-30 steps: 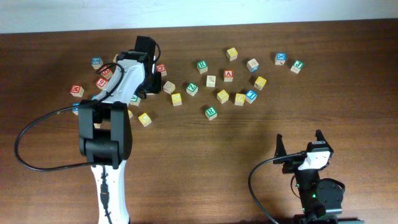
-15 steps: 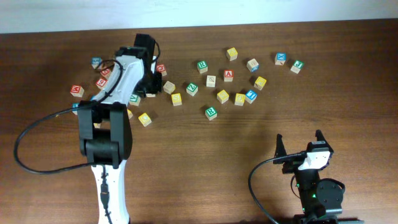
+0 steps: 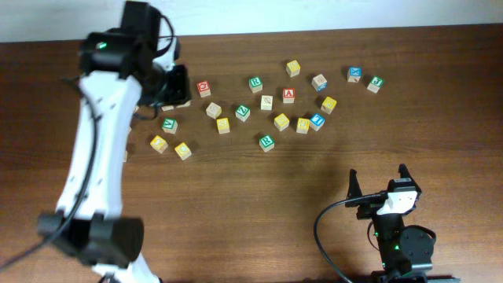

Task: Spell out ICRA
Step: 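Carry the I block toward the front and set it down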

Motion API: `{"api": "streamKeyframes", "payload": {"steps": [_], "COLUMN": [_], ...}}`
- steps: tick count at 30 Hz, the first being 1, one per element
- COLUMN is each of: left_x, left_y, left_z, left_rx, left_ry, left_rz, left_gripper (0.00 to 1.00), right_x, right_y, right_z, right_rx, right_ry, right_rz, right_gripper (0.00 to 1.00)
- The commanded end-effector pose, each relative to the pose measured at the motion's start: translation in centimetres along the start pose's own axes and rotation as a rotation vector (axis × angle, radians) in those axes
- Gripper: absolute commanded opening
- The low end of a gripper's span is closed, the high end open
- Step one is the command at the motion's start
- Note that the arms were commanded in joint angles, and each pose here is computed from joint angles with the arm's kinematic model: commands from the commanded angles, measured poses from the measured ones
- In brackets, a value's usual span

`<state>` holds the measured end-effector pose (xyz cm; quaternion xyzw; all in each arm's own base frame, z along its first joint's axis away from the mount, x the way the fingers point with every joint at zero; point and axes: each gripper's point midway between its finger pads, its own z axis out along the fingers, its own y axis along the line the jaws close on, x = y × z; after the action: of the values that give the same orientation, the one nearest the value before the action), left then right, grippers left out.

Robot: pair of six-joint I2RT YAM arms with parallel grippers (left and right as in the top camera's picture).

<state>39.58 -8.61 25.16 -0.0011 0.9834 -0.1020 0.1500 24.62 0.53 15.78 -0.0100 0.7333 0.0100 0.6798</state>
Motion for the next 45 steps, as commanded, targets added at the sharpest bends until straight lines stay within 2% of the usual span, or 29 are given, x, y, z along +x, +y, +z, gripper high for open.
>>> {"api": "streamKeyframes", "payload": {"steps": [1, 3, 8, 11, 20, 30, 36, 39, 41, 45], "left_x": [2.1, 5.1, 7.6, 10.8, 18.9, 24.8, 23.7, 21.7, 19.9, 19.2], "left_y": [-0.1, 0.1, 0.2, 0.7, -1.2, -1.5, -1.4, -0.6, 1.0, 1.9], "left_z": [-3.8, -5.4, -4.9, -1.2, 10.2, 12.7, 14.1, 15.2, 16.3, 19.2], "left_rx": [0.013, 0.001, -0.007, -0.027, -0.062, -0.115, -0.126, -0.176, -0.270, -0.272], "left_ry": [-0.014, 0.054, 0.115, 0.248, 0.449, 0.570, 0.494, 0.389, 0.274, 0.155], "left_rz": [-0.015, -0.029, -0.040, -0.038, 0.004, 0.039, 0.003, 0.023, 0.009, 0.015], "left_gripper": [0.23, 0.23, 0.22, 0.22, 0.23, 0.22, 0.23, 0.23, 0.23, 0.25], "right_x": [0.2, 0.2, 0.2, 0.2, 0.2, 0.2, 0.2, 0.2, 0.2, 0.2], "right_y": [-0.4, -0.4, -0.4, -0.4, -0.4, -0.4, -0.4, -0.4, -0.4, -0.4], "right_z": [0.0, 0.0, 0.0, 0.0, 0.0, 0.0, 0.0, 0.0, 0.0, 0.0], "right_rx": [0.018, 0.018, 0.018, 0.018, 0.018, 0.018, 0.018, 0.018, 0.018, 0.018], "right_ry": [0.004, 0.004, 0.004, 0.004, 0.004, 0.004, 0.004, 0.004, 0.004, 0.004], "right_rz": [-0.002, -0.002, -0.002, -0.002, -0.002, -0.002, -0.002, -0.002, -0.002, -0.002], "right_gripper": [0.98, 0.98, 0.98, 0.98, 0.98, 0.98, 0.98, 0.98, 0.98, 0.98]}}
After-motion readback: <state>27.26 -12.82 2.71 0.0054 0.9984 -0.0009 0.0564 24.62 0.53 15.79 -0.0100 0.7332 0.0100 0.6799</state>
